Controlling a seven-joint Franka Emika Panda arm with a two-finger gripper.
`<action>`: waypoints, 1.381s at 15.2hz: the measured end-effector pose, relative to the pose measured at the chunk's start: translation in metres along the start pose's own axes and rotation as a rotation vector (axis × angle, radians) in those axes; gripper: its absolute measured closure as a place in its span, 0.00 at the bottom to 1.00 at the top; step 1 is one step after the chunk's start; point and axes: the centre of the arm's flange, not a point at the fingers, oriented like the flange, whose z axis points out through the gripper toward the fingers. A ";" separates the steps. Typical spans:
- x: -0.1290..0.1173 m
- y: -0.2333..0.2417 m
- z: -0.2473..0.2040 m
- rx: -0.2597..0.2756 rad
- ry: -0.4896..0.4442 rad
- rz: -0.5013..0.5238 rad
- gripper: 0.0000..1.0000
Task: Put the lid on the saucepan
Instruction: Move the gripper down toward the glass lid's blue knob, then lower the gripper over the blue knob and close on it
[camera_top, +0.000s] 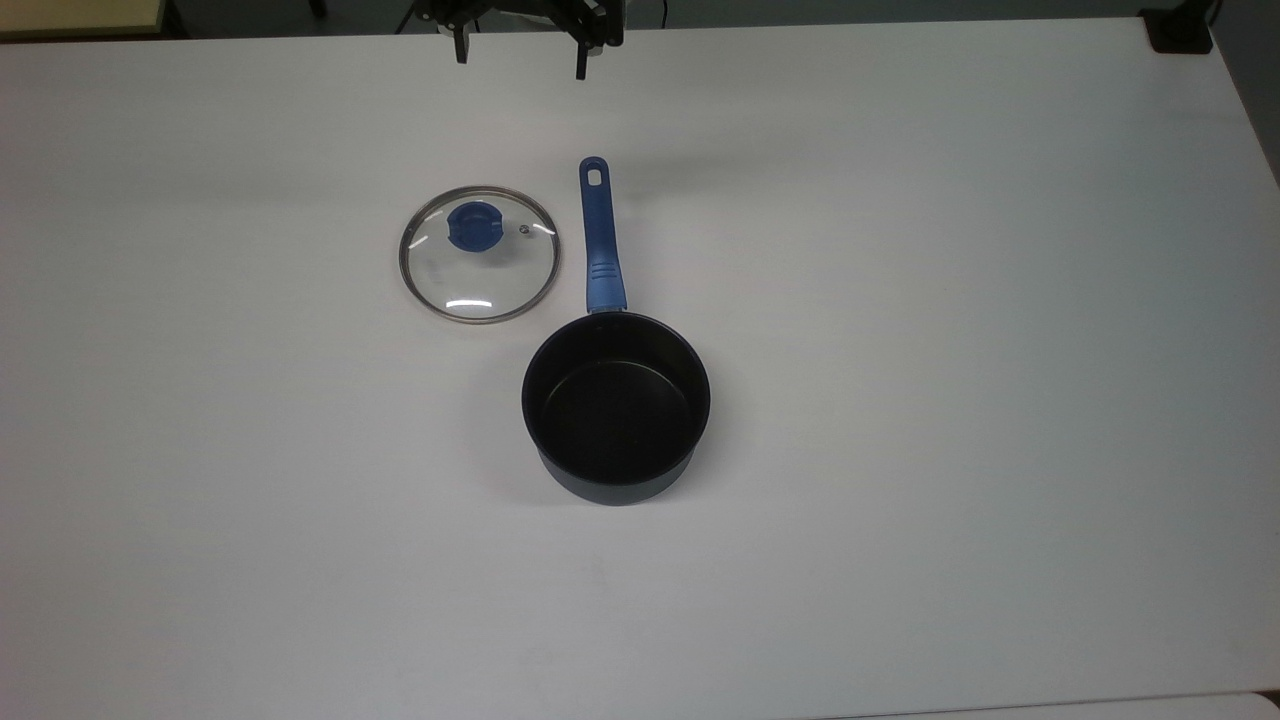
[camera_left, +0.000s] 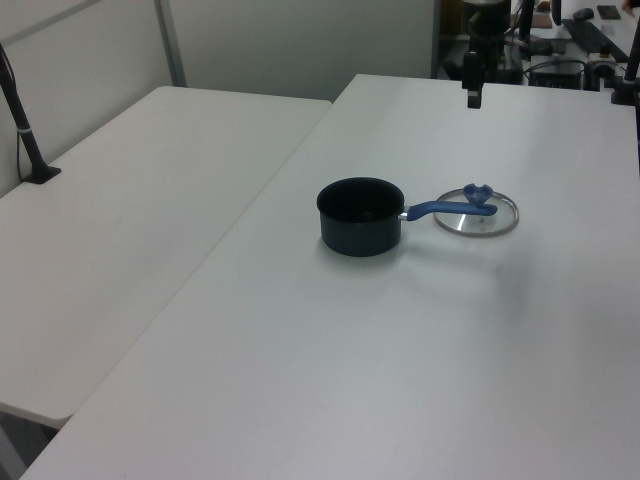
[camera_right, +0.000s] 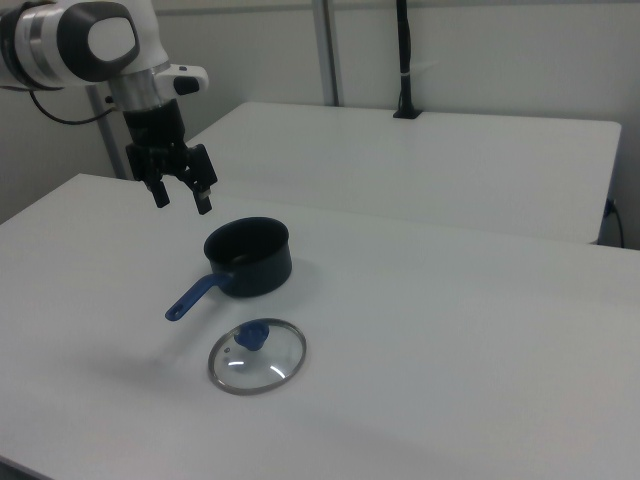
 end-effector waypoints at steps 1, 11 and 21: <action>0.000 0.000 0.000 0.000 0.000 0.000 0.00; 0.007 0.043 0.014 0.000 -0.025 0.028 0.00; 0.003 0.089 0.159 0.033 -0.104 -0.329 0.00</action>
